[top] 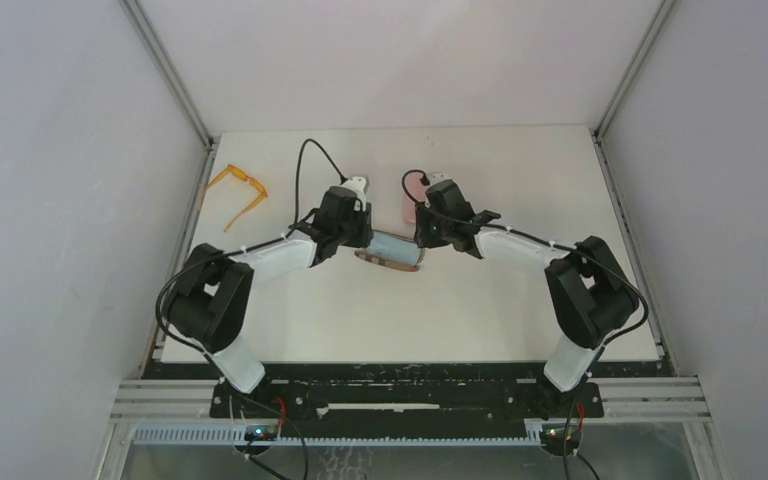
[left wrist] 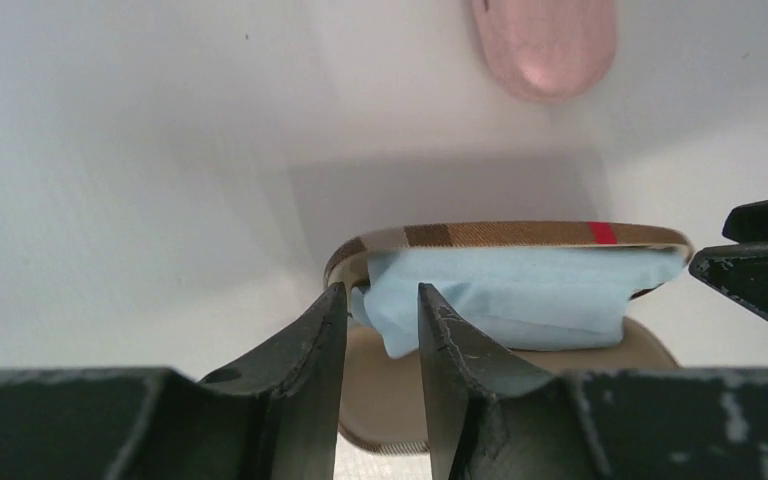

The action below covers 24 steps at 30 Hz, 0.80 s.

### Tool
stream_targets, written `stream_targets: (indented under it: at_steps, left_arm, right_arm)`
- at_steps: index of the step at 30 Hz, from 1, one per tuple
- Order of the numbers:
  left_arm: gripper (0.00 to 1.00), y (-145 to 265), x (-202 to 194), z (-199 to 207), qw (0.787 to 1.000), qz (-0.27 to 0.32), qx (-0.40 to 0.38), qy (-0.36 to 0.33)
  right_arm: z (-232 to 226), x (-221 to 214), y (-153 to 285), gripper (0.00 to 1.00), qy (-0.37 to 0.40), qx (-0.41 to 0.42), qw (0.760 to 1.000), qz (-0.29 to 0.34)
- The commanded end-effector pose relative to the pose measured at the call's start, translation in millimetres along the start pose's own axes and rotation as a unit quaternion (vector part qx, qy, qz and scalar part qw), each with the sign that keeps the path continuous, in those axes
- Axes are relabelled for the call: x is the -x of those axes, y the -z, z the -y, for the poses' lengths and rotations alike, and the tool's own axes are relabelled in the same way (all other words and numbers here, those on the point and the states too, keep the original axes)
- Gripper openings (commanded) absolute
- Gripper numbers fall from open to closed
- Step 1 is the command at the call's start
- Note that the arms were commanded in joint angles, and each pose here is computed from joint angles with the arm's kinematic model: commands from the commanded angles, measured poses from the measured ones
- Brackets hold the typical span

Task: Organize the sunglasses
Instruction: Place the glasses cleaning cloth in the sunglasses case, then pick up the sunglasses from the center of the board.

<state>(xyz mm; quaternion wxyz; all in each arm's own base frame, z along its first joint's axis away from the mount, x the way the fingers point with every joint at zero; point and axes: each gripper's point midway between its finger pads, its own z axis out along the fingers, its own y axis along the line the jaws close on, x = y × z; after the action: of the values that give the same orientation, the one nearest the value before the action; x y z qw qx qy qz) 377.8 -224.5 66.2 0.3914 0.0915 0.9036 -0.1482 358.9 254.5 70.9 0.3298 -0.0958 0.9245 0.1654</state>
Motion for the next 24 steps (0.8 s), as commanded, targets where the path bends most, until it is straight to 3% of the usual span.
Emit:
stream_targets:
  at_steps: [1,15,24]
  left_arm:
    - [0.38,28.2,50.2,11.9,0.997,0.071,-0.022,0.009]
    - [0.43,85.4,30.4,-12.0,0.994,0.090,0.022,0.058]
    - [0.51,131.4,4.6,-46.8,0.986,0.098,0.094,0.099]
  right_arm:
    - [-0.5,26.4,31.0,0.30,0.016,-0.001,0.998,0.055]
    - [23.4,9.8,100.1,0.49,0.026,-0.027,0.994,0.104]
    - [42.9,-6.0,142.7,0.53,-0.070,-0.042,0.984,0.157]
